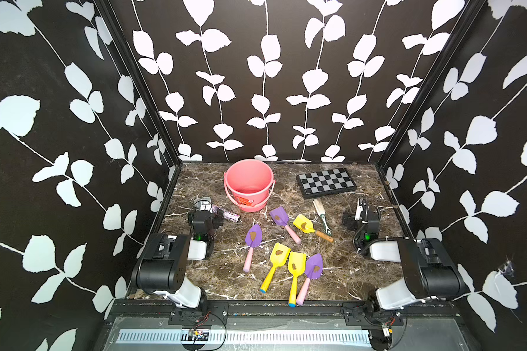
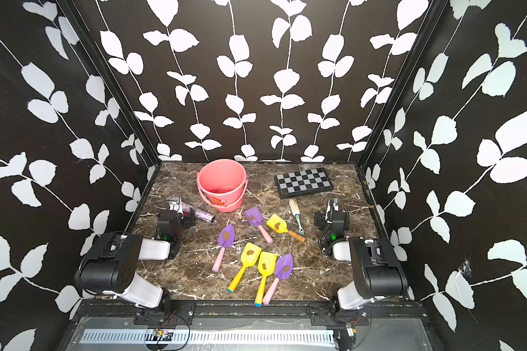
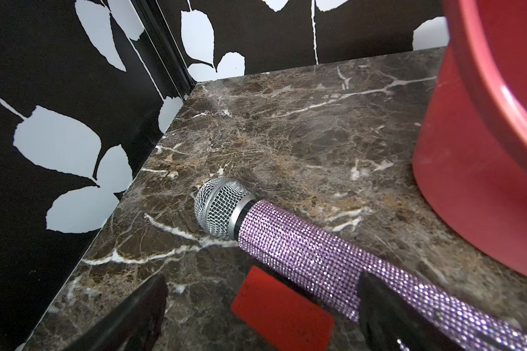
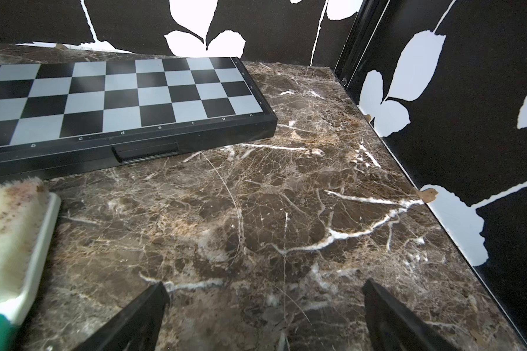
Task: Brush the soil off the hand trowel and place it into the bucket
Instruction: Pick up the brush from the center of the board.
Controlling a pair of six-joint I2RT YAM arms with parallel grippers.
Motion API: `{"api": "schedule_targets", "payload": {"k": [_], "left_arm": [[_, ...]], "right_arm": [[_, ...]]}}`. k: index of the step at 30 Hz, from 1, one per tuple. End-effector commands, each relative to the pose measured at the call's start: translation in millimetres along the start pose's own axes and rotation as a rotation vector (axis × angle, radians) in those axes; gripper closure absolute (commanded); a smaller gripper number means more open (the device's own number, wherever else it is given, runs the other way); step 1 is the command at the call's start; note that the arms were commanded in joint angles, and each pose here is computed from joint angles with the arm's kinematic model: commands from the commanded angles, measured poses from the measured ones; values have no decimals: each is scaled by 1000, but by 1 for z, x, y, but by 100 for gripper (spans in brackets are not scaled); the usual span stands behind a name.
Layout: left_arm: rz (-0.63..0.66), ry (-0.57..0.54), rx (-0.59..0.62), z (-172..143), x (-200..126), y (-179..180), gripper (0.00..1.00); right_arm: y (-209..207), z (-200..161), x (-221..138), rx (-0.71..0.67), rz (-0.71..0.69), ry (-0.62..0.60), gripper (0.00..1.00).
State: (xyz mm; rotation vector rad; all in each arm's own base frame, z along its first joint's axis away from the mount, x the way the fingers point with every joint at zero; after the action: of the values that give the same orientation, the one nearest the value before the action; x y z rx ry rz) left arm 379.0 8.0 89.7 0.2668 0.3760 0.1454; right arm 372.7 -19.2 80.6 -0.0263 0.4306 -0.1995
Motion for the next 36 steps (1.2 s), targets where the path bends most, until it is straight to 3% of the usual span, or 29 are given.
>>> {"api": "schedule_targets", "payload": {"k": [1,22,27,29,32,34,36], "left_arm": [[13,-45,-3,16,2,2,1],[23,-47,-5,16,1,4,1],[49,-118,-12,27,-12,12,1],[142,-60,-64,32,-24,33,1],[275,27,-143,47,-48,67,1],[248,27,-191,61,-59,69,1],[122,22,-256,80,-66,55,1]], "right_arm": [[-3,20,3,5,-16,-69,1],[-3,21,2,7,-17,-74,1],[-35,47,-24,83,-180,-93,0],[-53,67,-47,162,-264,-138,1],[-63,96,-75,197,-282,-138,1],[-58,113,-87,199,-242,-106,1],[-45,127,-93,219,-148,-85,1]]}}
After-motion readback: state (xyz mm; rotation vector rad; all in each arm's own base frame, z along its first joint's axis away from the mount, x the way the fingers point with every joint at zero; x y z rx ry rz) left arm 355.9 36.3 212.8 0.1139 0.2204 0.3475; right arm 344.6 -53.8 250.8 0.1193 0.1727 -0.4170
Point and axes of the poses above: each gripper's point midway between its finger pads, its own x axis out along the fingers, its own y axis along the line the jaws close on, z = x × y, the point moved 1 cm from there along -x, back along the fingers, and after that the axes turned 5 degrees about x, right-handed, at the moved point
